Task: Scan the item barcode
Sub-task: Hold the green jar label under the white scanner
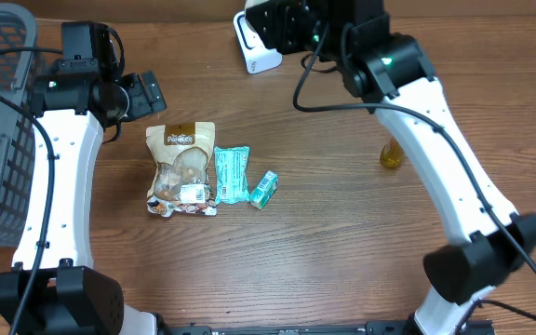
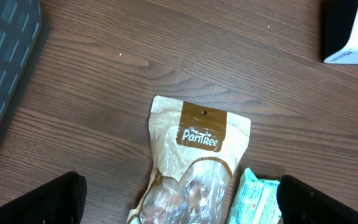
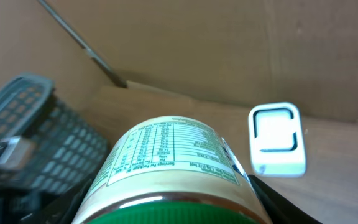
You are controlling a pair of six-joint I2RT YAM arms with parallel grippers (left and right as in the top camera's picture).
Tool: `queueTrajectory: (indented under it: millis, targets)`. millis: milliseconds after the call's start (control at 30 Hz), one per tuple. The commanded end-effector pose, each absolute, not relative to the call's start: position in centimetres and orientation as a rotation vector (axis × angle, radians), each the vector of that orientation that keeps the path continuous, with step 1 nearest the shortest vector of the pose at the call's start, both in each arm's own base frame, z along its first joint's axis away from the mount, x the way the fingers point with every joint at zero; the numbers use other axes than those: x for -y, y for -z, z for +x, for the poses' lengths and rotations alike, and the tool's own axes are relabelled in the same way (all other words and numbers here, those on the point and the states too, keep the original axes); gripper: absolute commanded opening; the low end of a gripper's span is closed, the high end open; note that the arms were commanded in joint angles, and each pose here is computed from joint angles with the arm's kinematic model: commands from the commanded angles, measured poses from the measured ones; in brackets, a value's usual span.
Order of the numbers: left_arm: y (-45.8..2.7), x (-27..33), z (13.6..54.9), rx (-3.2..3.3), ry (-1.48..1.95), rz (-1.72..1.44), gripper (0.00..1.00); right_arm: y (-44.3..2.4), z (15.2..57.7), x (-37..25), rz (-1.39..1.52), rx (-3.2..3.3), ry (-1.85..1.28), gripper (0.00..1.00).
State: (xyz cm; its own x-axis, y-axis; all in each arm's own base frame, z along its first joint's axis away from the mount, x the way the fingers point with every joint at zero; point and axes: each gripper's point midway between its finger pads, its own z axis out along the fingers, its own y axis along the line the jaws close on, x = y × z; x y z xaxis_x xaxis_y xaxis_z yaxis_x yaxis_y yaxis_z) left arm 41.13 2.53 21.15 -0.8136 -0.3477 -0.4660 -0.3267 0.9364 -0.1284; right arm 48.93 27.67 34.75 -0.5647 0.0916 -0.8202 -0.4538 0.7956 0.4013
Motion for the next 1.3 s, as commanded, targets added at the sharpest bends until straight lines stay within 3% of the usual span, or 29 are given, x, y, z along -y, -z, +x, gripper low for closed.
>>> queueTrajectory:
  millis: [0,200,500,1267]
  targets:
    - [-21.5,-2.4,41.3,-2.587,0.050,-0.464,1.00,-31.4,52.0,-28.0,-0.296,-2.054,-0.640,0.52]
    - [-21.5,-2.4,41.3,-2.586,0.050,-0.464,1.00,-24.7,58.5,-28.8,-0.272,-1.989,-0.501,0.50]
    - [-21.5,-2.4,41.3,-2.587,0.050,-0.464,1.00,-18.6,63.6,-29.6,-0.199,-1.862,-0.444,0.50]
    - [-21.5,-2.4,41.3,-2.586,0.050,-0.464,0.99,-15.9,67.1,-28.8,-0.186,-1.582,-0.370,0.44]
